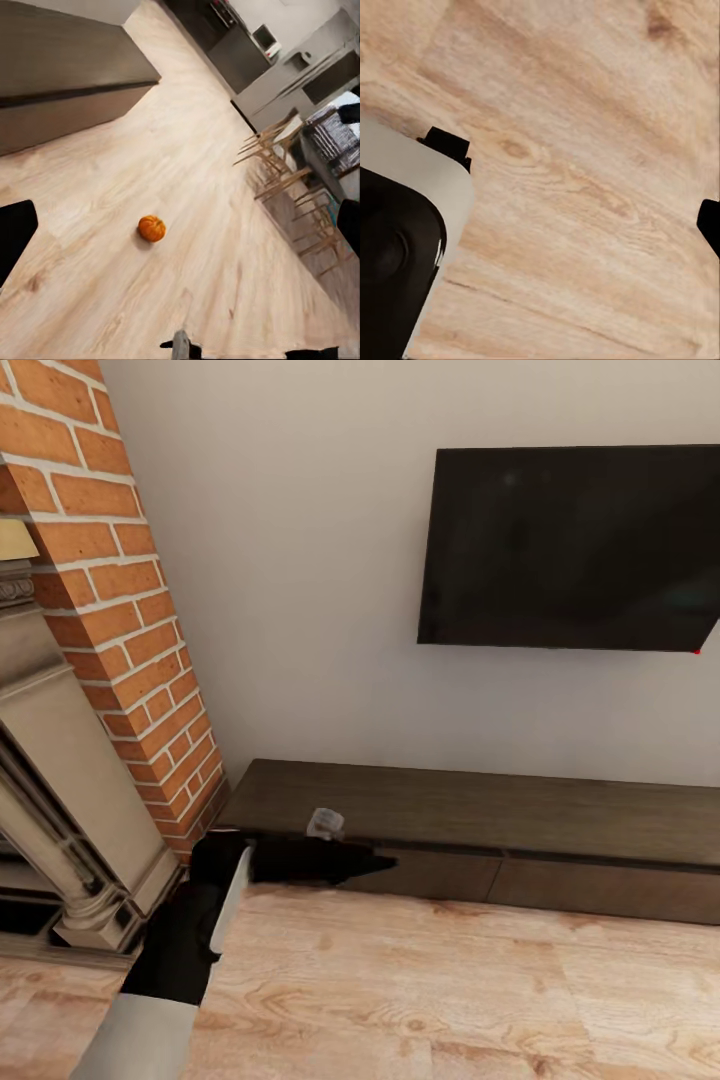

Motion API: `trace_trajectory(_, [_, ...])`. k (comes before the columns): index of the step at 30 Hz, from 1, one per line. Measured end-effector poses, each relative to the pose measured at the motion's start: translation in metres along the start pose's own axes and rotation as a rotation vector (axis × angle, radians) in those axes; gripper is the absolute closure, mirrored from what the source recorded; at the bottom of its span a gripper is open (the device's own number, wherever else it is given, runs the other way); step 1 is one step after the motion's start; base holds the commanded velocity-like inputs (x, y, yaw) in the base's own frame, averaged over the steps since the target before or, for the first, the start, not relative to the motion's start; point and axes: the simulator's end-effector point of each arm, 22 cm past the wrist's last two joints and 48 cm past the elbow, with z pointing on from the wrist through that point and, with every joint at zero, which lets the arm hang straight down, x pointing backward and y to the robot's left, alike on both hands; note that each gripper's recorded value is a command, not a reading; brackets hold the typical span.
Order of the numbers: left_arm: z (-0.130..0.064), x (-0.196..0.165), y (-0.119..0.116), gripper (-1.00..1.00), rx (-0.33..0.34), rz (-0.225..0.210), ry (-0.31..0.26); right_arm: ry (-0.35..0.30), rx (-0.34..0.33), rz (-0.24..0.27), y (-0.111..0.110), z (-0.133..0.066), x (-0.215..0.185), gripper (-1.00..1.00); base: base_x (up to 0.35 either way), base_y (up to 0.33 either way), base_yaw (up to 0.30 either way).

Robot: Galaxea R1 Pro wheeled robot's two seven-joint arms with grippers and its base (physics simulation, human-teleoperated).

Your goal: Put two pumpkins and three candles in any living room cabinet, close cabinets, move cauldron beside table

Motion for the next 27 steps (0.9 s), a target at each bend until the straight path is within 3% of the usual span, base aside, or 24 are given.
trace_trajectory(2, [-0.001,-0.030,-0.018,-1.00,0.053,0.034,-0.035,-0.037,0.050,-0.068,0.005,-0.002,-0.020,-1.00,0.000,0.000,0.000])
trace_trajectory(4, [-0.007,-0.081,-0.064,-1.00,0.201,0.079,-0.112,-0.152,0.207,-0.278,0.016,-0.014,-0.076,-1.00,0.000,0.000,0.000])
trace_trajectory(6, [-0.012,-0.103,-0.090,-1.00,0.286,0.100,-0.149,-0.221,0.330,-0.374,0.022,-0.030,-0.112,-1.00,0.000,0.000,0.000])
trace_trajectory(7, [-0.014,-0.109,-0.096,-1.00,0.306,0.106,-0.157,-0.239,0.379,-0.399,0.021,-0.037,-0.124,-1.00,0.000,0.000,0.000])
trace_trajectory(9, [-0.014,-0.114,-0.100,-1.00,0.323,0.107,-0.162,-0.271,0.451,-0.427,0.016,-0.047,-0.143,-1.00,0.000,0.000,0.000])
trace_trajectory(11, [-0.013,-0.120,-0.098,-1.00,0.330,0.093,-0.162,-0.356,0.552,-0.469,0.007,-0.064,-0.185,-1.00,0.000,0.000,0.000])
trace_trajectory(16, [-0.011,-0.121,-0.081,-1.00,0.314,0.055,-0.152,-0.505,0.668,-0.557,0.000,-0.094,-0.251,-1.00,0.000,0.000,0.000])
trace_trajectory(20, [-0.014,-0.122,-0.081,-1.00,0.313,0.062,-0.156,-0.529,0.704,-0.612,0.004,-0.102,-0.264,-1.00,0.000,0.000,0.000])
trace_trajectory(27, [-0.016,-0.118,-0.074,-1.00,0.303,0.062,-0.163,-0.533,0.706,-0.624,0.006,-0.103,-0.265,-1.00,0.000,0.000,0.000])
